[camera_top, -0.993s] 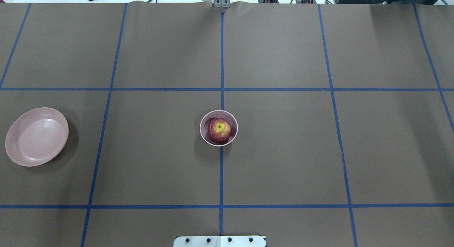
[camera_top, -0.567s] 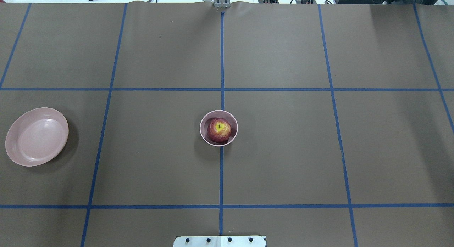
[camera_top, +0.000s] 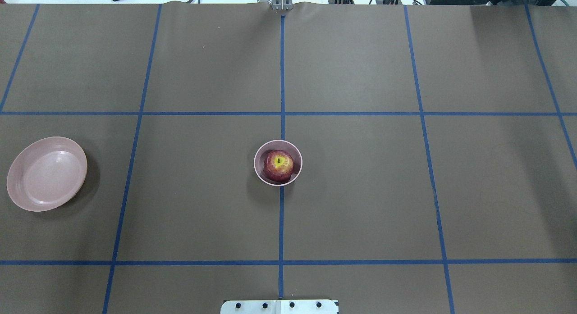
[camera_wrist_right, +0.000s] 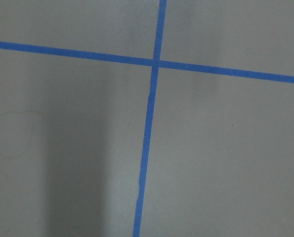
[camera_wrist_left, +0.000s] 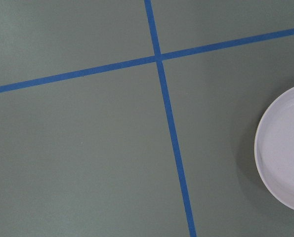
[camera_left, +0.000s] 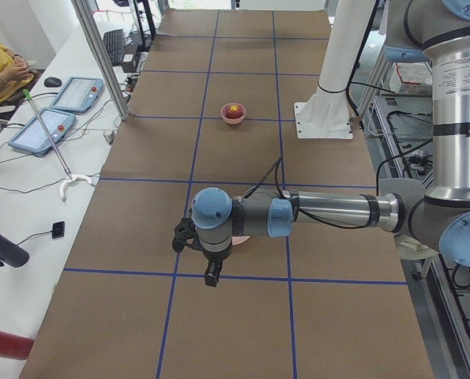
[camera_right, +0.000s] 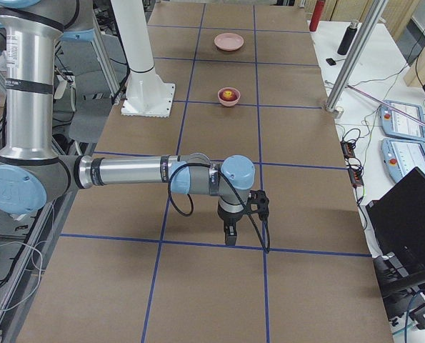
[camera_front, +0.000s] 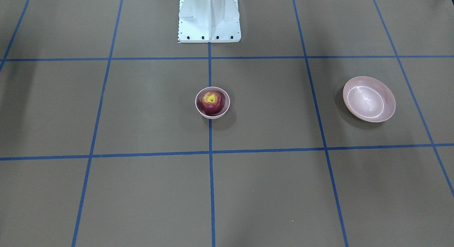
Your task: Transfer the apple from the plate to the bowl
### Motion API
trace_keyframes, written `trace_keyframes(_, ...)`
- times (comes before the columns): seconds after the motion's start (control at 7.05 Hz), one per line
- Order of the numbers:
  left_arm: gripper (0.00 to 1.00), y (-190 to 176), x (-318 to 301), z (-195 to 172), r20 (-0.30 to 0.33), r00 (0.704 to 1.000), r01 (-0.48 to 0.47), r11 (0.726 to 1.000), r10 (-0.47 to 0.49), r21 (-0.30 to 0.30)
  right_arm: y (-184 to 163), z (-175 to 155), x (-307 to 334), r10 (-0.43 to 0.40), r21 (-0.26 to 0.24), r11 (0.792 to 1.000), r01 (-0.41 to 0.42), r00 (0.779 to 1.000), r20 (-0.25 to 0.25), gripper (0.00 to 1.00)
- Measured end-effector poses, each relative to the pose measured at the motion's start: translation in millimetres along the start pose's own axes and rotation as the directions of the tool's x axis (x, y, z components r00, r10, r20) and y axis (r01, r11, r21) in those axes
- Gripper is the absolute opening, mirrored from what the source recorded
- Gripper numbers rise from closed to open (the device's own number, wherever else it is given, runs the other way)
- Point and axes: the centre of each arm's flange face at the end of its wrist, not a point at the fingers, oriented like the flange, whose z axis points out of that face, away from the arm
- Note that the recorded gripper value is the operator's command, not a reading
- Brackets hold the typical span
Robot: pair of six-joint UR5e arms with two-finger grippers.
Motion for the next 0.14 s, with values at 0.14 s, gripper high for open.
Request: trace_keyframes(0.14, 0.98, -0.3, 0.1, -0.2, 0.000, 1.000, 0.000, 1.000, 0.000, 0.000, 0.0, 0.2, 0.2, 0.000, 0.000, 1.000, 0.000, 1.000, 0.000, 1.00)
